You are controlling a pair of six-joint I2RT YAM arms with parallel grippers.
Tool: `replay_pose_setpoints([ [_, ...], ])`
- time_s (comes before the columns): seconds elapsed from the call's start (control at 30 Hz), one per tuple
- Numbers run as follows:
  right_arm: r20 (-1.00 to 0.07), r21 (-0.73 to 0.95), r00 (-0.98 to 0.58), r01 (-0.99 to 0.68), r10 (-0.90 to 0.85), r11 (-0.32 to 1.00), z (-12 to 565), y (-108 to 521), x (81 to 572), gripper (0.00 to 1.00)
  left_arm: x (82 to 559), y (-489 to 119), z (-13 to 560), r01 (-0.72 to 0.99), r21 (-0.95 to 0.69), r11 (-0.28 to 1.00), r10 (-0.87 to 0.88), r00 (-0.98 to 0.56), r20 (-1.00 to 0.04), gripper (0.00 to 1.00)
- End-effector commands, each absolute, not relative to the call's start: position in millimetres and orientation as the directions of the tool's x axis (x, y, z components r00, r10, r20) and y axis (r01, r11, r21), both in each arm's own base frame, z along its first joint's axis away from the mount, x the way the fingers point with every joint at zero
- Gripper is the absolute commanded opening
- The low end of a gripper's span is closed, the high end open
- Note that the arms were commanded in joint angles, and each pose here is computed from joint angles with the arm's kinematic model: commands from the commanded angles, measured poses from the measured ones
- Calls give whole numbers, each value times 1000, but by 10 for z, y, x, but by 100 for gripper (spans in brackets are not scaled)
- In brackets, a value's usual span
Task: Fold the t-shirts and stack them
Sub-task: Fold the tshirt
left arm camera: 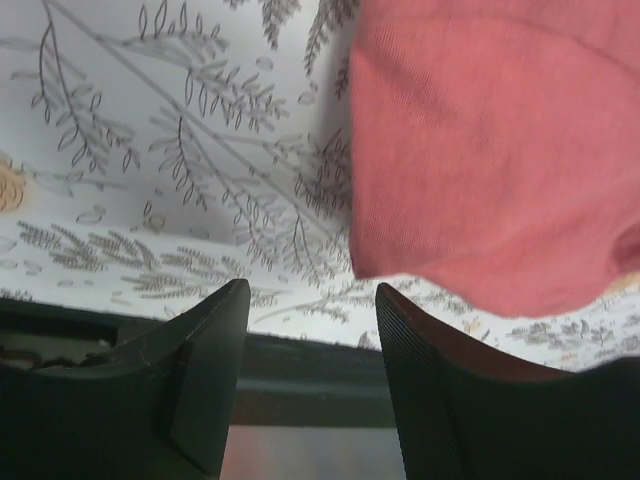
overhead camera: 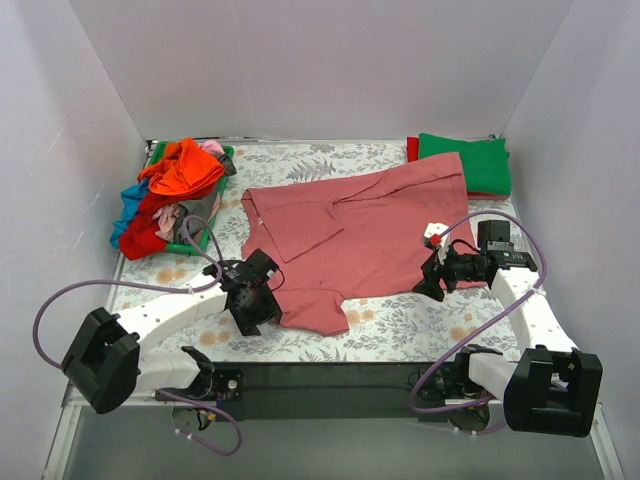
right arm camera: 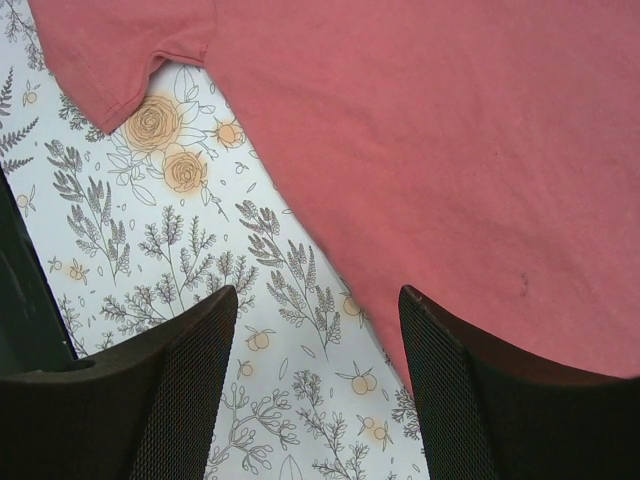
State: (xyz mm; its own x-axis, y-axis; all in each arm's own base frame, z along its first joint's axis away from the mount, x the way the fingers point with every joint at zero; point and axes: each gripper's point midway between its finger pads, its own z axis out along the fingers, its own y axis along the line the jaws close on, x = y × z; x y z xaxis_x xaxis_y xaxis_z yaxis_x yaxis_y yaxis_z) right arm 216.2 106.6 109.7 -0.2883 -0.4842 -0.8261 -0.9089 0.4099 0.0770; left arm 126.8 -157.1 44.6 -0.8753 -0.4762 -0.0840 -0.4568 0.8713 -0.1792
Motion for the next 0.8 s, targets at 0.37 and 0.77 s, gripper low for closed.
replay_pose_setpoints([
  [0.37,-842,113,-296,-914,-450,390,1087,1132,2133,72,1814,-1823,409,-386,-272,881,-450,-861,-237,10],
  [0.77,-840,119,-301,-913,-451,390,1073,1132,2133,72,2398,-2110,982,-310,-543,781,-499,-831,-243,0],
])
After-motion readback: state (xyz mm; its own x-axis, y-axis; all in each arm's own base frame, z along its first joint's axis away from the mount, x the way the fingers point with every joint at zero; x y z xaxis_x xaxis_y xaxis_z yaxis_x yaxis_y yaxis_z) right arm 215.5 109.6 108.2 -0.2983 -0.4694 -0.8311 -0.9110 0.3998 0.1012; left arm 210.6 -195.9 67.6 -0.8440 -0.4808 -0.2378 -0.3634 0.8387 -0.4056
